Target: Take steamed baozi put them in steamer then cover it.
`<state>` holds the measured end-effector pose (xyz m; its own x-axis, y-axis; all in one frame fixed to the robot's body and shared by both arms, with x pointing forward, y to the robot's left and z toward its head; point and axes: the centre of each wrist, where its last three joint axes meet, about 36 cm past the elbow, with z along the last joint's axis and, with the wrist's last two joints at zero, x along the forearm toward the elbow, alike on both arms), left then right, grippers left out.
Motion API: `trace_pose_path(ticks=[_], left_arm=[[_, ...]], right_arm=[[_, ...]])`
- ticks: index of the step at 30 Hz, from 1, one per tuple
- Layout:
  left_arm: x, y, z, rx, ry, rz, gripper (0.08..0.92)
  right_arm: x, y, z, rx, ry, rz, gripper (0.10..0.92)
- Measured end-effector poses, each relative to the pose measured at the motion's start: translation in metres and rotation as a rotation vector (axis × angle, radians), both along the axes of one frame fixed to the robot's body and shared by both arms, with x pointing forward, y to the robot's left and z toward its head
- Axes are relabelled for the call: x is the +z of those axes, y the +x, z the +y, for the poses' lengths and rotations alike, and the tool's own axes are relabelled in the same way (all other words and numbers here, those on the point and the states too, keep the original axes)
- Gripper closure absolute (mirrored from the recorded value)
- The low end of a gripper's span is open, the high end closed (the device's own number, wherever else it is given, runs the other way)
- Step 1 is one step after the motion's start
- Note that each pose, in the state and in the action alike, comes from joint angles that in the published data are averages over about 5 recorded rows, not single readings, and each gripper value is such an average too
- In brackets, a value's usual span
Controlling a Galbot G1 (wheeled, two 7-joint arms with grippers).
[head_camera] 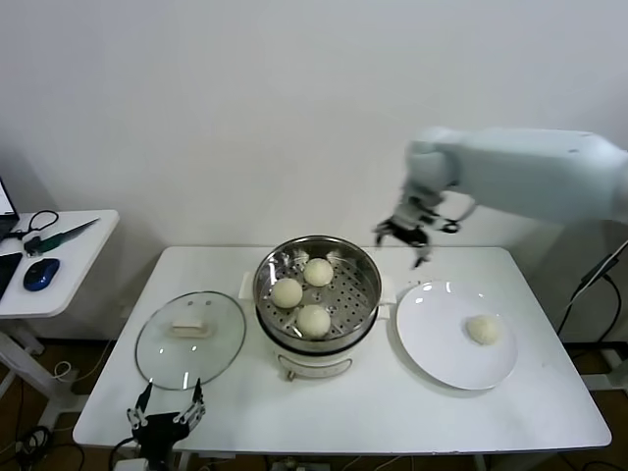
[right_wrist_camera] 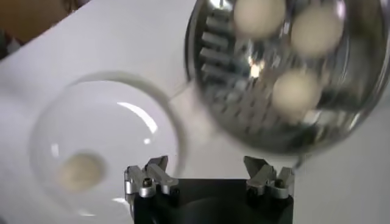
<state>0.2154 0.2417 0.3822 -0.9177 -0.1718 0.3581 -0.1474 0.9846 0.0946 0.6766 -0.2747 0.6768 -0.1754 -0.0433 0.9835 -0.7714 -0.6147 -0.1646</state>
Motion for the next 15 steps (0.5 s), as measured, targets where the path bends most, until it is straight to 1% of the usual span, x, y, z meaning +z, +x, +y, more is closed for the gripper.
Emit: trace_pose_path(ticks=[4, 7, 15], left_arm=[[-0.001, -0.001, 0.000, -0.004, 0.002, 0.006, 0.177], [-0.001, -0.002, 0.000, -0.003, 0.005, 0.011, 0.177], [-0.005, -0.006, 0.000, 0.003, 0.014, 0.025, 0.177]], right_arm=[[-0.028, -0.008, -0.063, -0.203, 0.031, 0.013, 0.200], [-0.054, -0.014, -0.097, -0.317, 0.042, 0.023, 0.200], [-0.122, -0.029, -0.149, -0.514, 0.041, 0.050, 0.200]])
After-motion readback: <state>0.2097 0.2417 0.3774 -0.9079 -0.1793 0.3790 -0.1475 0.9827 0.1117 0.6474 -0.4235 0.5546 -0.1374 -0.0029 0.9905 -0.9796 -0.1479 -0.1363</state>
